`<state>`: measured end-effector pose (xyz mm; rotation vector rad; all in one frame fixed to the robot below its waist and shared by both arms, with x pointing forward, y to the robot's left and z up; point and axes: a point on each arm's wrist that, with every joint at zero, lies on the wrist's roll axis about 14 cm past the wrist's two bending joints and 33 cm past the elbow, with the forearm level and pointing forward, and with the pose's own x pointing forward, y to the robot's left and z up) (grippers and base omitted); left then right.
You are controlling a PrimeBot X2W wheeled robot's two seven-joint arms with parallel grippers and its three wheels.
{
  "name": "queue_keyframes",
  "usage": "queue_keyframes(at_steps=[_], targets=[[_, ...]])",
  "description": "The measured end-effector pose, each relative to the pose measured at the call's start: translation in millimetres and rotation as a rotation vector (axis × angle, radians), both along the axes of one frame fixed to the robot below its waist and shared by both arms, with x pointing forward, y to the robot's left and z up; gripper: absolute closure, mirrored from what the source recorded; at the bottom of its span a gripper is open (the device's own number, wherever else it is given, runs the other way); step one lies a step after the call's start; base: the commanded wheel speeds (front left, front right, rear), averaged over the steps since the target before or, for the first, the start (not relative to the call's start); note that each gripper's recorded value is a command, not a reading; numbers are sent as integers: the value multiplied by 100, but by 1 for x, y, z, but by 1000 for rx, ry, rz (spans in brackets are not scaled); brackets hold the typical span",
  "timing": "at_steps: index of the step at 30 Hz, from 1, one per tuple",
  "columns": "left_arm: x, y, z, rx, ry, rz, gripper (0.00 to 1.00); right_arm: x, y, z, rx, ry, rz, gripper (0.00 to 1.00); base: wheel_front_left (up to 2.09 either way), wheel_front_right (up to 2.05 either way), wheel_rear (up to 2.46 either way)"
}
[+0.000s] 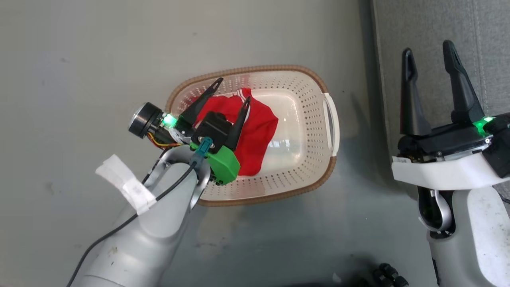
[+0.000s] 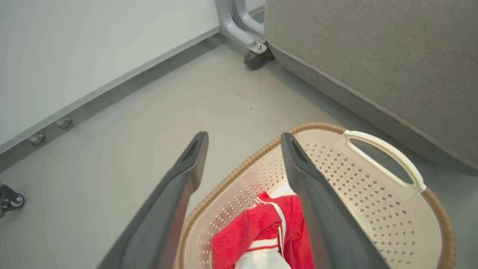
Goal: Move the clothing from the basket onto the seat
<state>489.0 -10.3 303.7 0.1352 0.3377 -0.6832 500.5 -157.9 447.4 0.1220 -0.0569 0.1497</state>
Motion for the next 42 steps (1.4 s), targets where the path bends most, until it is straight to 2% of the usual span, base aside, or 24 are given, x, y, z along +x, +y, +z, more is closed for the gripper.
queue_keyframes(at_steps=[8, 18, 28, 37, 38, 39, 40, 42], targets=[[-21, -14, -100, 140, 205, -146, 0, 6, -5, -53, 10, 106, -11, 0, 0, 0, 0], [-36, -18, -180, 265, 356, -246, 0, 1, -29, -89, -5, 194, -75, 0, 0, 0, 0], [-40, -19, -231, 371, 446, -297, 0, -9, -43, -114, -22, 268, -108, 0, 0, 0, 0], [-52, -14, -262, 472, 531, -341, 0, -11, -48, -119, -31, 282, -116, 0, 0, 0, 0], [-55, -11, -266, 492, 547, -346, 10, -11, -49, -119, -34, 282, -117, 0, 0, 0, 0], [-57, -11, -268, 500, 555, -351, 96, -11, -50, -119, -37, 283, -119, 0, 0, 0, 0], [-59, -11, -269, 508, 562, -356, 100, -12, -50, -119, -39, 284, -120, 0, 0, 0, 0], [-60, -11, -271, 529, 563, -366, 100, -12, -51, -119, -40, 284, -120, 0, 0, 0, 0]])
